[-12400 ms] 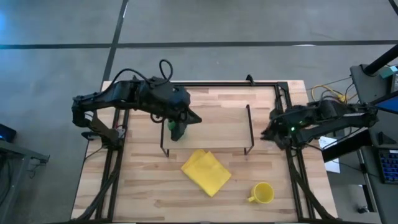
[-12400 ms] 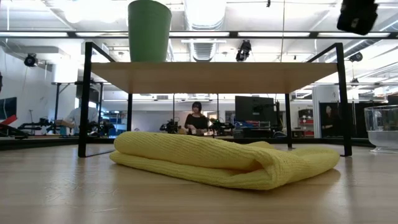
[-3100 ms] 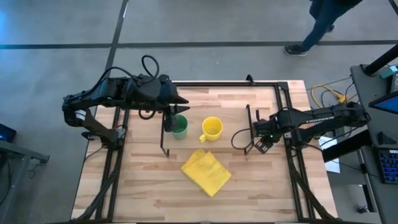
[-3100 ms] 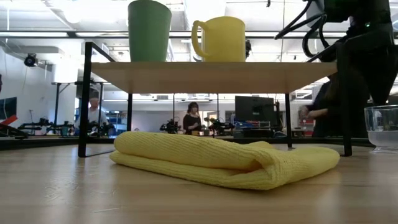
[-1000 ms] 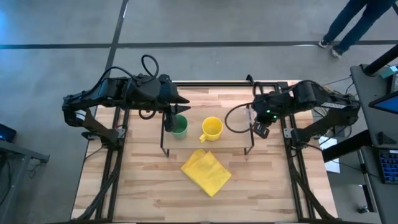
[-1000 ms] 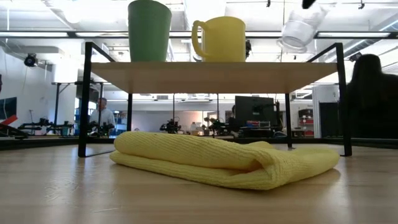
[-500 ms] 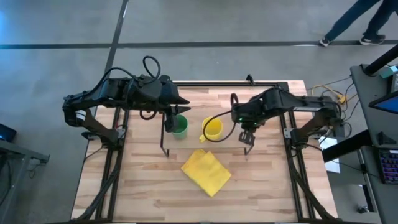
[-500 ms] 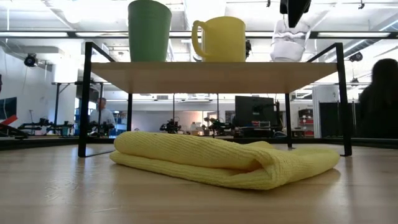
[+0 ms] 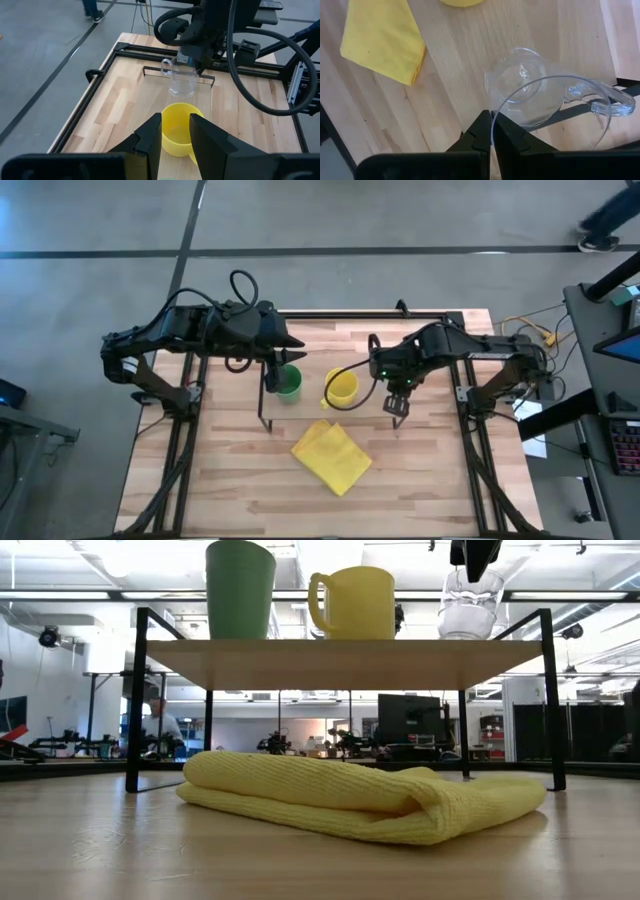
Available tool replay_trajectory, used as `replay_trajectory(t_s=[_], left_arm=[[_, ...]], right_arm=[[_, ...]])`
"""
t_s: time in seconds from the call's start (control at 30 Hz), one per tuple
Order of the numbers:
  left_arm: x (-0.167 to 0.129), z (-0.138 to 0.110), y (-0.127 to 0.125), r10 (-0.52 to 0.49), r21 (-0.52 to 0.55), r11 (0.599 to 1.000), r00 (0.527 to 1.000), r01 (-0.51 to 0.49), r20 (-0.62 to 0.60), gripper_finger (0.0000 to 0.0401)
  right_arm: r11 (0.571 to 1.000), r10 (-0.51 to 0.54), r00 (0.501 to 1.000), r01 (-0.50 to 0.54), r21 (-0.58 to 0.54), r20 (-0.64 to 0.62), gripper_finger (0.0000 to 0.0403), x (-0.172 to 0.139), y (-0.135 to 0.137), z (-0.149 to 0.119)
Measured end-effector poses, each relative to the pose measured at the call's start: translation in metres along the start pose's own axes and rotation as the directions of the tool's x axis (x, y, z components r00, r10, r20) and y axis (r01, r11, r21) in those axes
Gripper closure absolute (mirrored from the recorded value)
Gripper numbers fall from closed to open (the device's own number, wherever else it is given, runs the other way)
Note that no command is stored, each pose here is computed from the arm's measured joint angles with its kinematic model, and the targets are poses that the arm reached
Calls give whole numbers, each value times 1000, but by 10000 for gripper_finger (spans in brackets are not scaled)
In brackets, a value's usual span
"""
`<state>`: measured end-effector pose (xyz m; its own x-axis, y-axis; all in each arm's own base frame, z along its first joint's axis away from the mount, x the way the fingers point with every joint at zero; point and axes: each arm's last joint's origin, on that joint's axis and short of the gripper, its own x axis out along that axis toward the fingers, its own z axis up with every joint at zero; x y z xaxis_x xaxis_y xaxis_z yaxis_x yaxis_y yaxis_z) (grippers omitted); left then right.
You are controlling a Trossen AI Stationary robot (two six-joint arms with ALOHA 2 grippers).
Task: Stack small to large cups/mugs on shelf
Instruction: Put the transparent mug on the shelf
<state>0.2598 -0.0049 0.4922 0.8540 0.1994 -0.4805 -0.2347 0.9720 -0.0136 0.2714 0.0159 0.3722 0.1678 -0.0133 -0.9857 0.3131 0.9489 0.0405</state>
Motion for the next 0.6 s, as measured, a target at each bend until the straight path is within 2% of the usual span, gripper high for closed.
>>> replay_trajectory(t_s=[0.6], left_arm=[[0, 0, 0, 0, 0, 1000, 1000, 0, 1, 315]], right_arm=[[1000, 3, 1000, -3, 12, 5, 390, 1, 1, 1]])
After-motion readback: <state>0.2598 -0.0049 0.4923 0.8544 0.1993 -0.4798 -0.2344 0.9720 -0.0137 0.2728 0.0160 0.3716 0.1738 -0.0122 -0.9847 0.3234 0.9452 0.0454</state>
